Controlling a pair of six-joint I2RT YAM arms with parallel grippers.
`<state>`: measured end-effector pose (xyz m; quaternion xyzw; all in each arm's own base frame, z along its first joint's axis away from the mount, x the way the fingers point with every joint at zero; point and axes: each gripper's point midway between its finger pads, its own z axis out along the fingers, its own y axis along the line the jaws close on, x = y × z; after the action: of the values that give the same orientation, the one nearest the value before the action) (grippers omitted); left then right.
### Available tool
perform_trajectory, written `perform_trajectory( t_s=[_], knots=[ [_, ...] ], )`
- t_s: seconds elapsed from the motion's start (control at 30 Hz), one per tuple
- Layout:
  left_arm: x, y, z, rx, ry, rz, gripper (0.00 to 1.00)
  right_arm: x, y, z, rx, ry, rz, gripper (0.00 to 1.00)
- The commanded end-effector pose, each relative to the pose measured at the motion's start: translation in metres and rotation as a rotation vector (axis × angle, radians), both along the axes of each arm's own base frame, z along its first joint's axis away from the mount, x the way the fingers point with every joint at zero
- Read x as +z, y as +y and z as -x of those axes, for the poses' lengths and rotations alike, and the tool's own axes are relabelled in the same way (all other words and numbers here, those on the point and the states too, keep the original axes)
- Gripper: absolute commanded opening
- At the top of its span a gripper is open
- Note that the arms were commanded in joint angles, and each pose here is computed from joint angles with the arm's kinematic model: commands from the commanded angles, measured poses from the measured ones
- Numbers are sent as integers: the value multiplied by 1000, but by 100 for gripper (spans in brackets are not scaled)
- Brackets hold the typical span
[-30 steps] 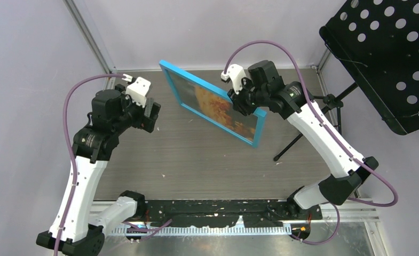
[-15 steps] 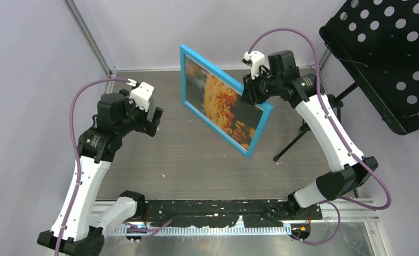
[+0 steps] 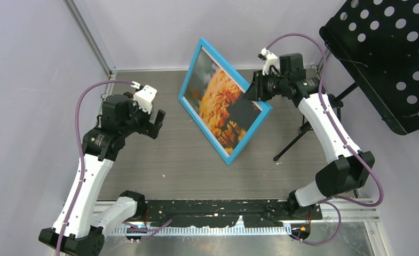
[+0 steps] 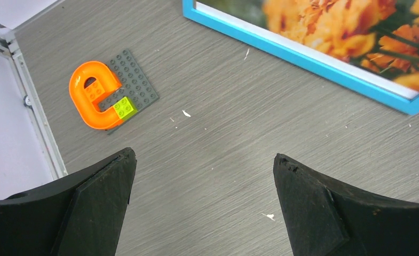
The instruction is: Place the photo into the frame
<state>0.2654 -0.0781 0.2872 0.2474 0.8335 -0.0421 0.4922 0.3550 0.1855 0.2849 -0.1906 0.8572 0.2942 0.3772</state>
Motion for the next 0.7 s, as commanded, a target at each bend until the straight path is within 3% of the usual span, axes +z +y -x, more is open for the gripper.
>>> perform_trajectory(
  t_s=[0.0,0.47,0.67],
  knots=[
    [5,-6,-8,-5,-28,40,100,-5,16,11,33,40,-119,6],
    [-14,-10,-15,-1,27,46,100,-26,6,41,-81,54,-363,6],
    [-18,-9,-16,2,42,38,100,-30,1,46,-134,-12,-468,6]
  ],
)
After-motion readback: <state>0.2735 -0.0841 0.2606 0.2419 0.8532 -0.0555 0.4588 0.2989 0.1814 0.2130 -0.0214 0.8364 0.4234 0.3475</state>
